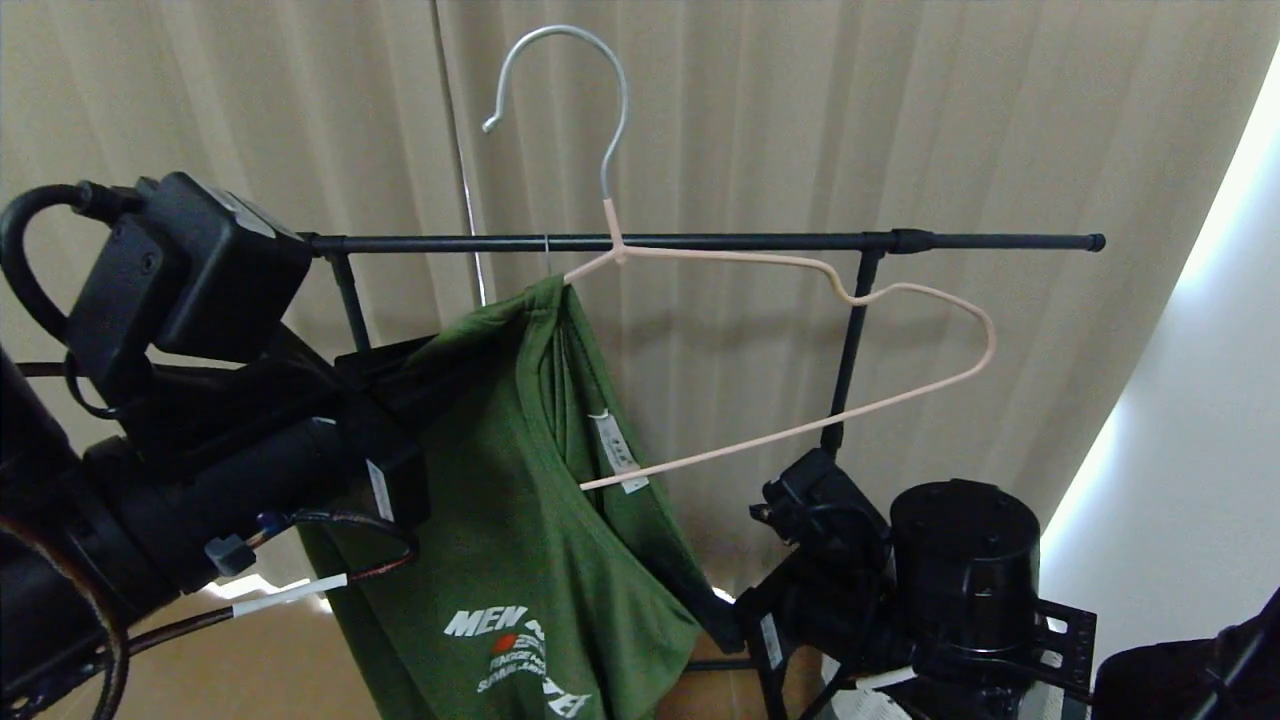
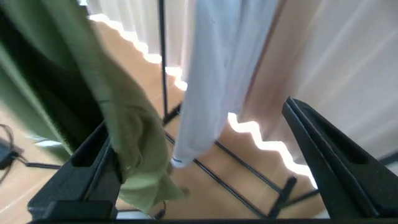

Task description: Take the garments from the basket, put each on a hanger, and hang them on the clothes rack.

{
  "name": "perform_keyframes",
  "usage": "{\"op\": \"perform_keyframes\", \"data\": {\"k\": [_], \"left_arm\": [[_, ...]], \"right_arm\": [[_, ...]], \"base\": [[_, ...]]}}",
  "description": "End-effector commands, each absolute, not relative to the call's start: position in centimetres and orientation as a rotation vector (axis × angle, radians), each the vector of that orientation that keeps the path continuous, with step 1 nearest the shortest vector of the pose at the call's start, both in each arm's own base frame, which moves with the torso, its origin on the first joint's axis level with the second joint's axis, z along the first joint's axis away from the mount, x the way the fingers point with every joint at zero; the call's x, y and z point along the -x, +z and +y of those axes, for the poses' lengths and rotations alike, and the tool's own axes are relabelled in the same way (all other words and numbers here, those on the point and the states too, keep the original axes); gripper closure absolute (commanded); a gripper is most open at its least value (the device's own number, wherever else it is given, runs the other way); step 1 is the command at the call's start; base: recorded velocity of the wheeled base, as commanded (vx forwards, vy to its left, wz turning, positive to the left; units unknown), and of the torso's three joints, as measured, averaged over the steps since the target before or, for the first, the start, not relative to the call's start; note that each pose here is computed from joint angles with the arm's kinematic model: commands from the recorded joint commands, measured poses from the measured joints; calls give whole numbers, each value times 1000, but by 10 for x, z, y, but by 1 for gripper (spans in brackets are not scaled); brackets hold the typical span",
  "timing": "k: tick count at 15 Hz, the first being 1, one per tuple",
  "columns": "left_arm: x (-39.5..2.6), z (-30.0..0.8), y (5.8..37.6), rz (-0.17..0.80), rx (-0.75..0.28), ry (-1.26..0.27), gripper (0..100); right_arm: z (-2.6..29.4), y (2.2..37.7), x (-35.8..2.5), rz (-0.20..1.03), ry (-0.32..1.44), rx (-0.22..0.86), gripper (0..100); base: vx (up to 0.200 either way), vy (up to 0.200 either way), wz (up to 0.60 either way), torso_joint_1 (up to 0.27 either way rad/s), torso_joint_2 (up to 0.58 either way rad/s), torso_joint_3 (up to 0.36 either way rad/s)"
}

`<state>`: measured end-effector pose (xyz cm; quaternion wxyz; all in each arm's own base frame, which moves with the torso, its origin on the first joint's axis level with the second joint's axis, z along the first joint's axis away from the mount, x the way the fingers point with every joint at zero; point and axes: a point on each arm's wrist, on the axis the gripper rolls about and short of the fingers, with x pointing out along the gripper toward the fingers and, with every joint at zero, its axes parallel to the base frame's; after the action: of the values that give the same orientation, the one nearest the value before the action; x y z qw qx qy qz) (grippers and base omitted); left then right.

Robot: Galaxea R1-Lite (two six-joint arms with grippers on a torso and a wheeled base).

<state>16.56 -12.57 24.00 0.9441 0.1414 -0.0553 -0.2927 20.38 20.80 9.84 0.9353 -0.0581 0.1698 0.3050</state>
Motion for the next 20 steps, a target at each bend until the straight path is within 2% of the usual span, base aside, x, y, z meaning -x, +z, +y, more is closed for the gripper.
{"op": "perform_keyframes", "data": {"k": [1,5,8,10,12,15,18,20], "left_arm": [[-167,-122,240,-113,-288,-579,100],[-164,-118,232,-88,-300,-574,100],[-166,-112,230,-78,-313,-541,100],[-164,-110,222,-53,-324,-542,100],[-160,-106,210,-28,-380,-544,100],[-156,-103,197,-4,-468,-549,100],[-162,-87,185,47,-609,-434,100],[-163,-83,180,64,-637,-418,100]], "right_arm": [[191,100,-206,352,563,118,0],[150,113,-209,324,447,97,0],[120,122,-218,284,345,155,0],[103,131,-229,251,275,155,0],[92,139,-243,218,215,144,0],[91,151,-252,180,208,132,0],[95,162,-258,165,214,131,0],[102,164,-256,160,240,134,0]], "base": [[0,0,0,0,0,0],[0,0,0,0,0,0],[0,0,0,0,0,0],[0,0,0,0,0,0],[0,0,0,0,0,0],[0,0,0,0,0,0],[0,0,0,0,0,0],[0,0,0,0,0,0]]}}
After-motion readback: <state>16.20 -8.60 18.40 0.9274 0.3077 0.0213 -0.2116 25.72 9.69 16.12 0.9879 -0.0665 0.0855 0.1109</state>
